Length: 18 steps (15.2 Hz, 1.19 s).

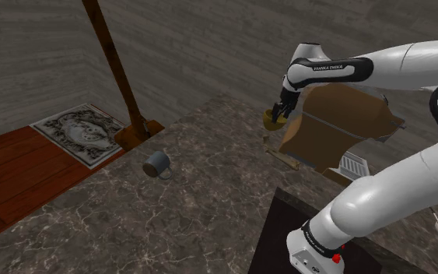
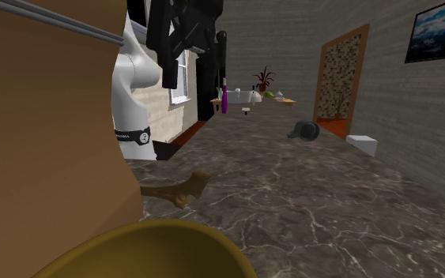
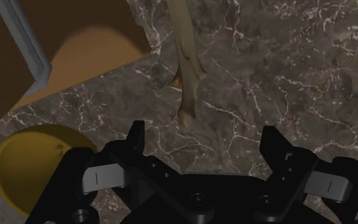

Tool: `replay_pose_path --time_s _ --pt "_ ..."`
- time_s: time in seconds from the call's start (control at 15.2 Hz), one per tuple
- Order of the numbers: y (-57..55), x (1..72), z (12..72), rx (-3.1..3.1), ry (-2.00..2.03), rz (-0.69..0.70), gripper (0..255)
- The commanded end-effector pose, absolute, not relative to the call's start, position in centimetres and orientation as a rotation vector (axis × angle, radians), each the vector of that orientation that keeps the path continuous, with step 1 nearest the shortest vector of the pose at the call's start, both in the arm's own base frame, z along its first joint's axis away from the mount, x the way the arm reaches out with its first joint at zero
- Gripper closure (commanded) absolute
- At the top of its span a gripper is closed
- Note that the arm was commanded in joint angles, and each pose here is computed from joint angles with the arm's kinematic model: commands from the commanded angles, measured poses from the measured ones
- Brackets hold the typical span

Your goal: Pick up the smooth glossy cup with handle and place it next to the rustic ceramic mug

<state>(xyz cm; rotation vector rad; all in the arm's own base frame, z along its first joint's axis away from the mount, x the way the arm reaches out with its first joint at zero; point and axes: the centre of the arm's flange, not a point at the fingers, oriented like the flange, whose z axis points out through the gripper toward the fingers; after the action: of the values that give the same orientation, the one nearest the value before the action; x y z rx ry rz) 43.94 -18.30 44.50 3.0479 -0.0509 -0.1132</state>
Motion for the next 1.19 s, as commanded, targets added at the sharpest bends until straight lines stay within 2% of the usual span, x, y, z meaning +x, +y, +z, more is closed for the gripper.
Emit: replay_pose_path --time_s 0.0,0.92,1.12 --pt "-20.1 45.3 43.2 3.043 -0.047 -0.11 0" --pt "-32.2 56.3 35.4 3.019 -0.029 -0.092 0" --pt "-32.5 56.3 34.3 3.019 -0.029 -0.092 0"
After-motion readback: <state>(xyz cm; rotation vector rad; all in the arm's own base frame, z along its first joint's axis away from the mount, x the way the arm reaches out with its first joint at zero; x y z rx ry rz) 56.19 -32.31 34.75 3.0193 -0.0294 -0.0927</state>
